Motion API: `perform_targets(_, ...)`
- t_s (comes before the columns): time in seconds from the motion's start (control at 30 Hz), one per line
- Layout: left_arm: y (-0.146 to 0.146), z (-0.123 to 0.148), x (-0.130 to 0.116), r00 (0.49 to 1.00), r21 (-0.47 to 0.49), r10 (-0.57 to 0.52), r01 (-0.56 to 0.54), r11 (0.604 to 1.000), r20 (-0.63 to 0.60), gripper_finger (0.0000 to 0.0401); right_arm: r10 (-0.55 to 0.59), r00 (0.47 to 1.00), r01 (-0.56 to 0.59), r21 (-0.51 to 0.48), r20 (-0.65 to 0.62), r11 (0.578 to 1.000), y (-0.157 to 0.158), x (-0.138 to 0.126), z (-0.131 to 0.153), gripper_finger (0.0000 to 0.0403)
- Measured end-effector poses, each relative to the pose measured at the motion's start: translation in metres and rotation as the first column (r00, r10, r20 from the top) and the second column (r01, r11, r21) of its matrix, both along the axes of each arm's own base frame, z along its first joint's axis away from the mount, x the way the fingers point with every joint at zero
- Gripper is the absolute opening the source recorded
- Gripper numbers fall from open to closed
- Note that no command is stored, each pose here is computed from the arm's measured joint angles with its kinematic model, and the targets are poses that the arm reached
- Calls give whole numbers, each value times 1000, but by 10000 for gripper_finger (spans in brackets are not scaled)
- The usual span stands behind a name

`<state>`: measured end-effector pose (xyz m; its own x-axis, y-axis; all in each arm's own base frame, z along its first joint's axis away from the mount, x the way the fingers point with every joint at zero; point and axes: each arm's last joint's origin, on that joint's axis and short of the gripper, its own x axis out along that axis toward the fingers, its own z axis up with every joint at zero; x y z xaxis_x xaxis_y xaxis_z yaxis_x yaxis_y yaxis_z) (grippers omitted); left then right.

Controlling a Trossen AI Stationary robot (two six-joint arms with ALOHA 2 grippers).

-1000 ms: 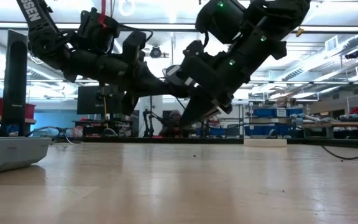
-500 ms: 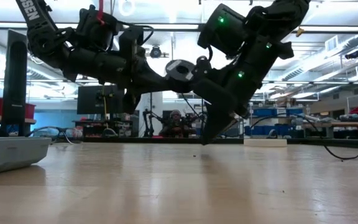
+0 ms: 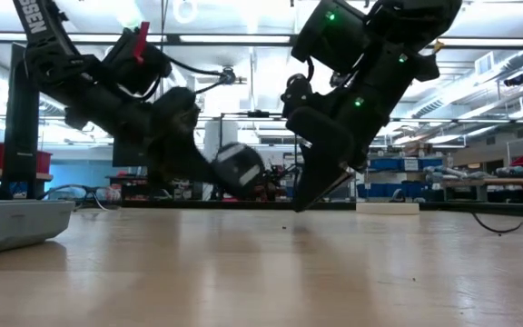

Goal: Coil cords
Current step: Coil the black wire on the black spool

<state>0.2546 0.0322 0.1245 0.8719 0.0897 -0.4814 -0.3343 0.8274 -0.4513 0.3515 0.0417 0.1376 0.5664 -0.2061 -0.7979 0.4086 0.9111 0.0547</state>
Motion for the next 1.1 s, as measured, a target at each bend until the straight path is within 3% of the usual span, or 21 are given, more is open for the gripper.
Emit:
perform_targets(0.23, -6, -6, -3, 998, 41, 2, 0, 999, -58, 0, 28, 998, -29, -7, -57, 1000, 10, -6, -2, 102)
perform_targets(0.47, -6, -10, -6, 994, 36, 2, 2, 999, -105, 0, 20, 995, -22, -12, -94, 1000, 15, -12, -3, 108)
perform_targets(0.83, -9, -11, -6, 987, 34, -105, 110, 993, -118, 0, 117, 979, -76, -234, 165, 969, 2, 15, 17, 104)
perform_targets(1.1, -9, -8, -4, 984, 67, -137, 146, 987, -117, 0, 164, 961, -134, -141, 222, 981, -16, 22, 19, 105)
